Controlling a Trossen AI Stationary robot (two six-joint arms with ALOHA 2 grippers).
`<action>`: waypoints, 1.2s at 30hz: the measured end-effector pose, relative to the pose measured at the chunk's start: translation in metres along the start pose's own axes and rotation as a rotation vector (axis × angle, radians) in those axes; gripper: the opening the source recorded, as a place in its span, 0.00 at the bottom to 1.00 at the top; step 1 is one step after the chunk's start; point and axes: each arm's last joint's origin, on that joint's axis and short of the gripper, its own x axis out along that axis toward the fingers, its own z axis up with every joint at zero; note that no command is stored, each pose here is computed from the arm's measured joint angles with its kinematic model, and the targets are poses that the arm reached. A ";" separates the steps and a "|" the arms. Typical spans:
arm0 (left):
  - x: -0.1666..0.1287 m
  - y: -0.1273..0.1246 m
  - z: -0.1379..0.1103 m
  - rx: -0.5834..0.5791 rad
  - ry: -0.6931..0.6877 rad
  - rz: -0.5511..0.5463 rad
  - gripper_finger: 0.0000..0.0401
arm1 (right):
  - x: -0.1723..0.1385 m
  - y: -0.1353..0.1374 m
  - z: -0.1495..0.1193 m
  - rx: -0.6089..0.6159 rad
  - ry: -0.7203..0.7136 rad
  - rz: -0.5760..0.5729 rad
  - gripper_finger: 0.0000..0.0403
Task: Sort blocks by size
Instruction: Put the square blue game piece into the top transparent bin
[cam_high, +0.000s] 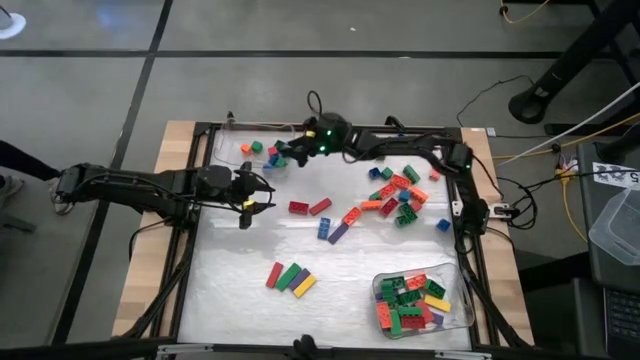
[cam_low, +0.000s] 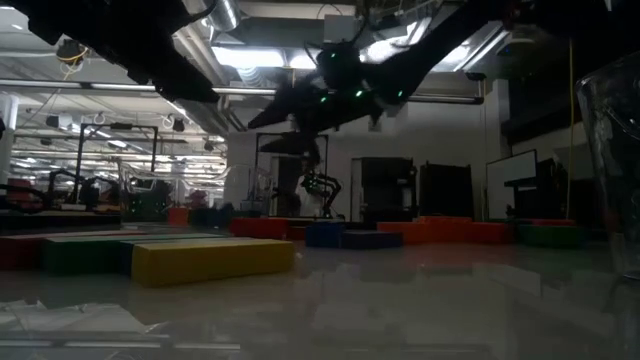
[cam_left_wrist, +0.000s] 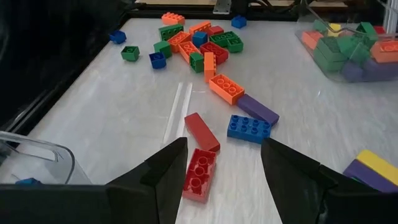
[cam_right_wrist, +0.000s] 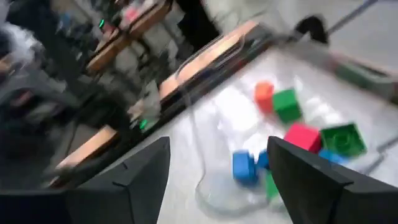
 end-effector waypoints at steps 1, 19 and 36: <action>0.000 0.000 0.000 0.000 -0.001 0.000 0.48 | -0.007 0.001 0.004 0.014 0.042 0.009 0.65; 0.000 0.000 0.000 0.028 -0.003 0.000 0.48 | -0.099 0.001 -0.026 0.251 0.660 -0.814 0.65; 0.000 0.000 0.000 0.025 -0.001 0.000 0.48 | -0.113 -0.011 -0.052 0.268 0.785 -1.023 0.65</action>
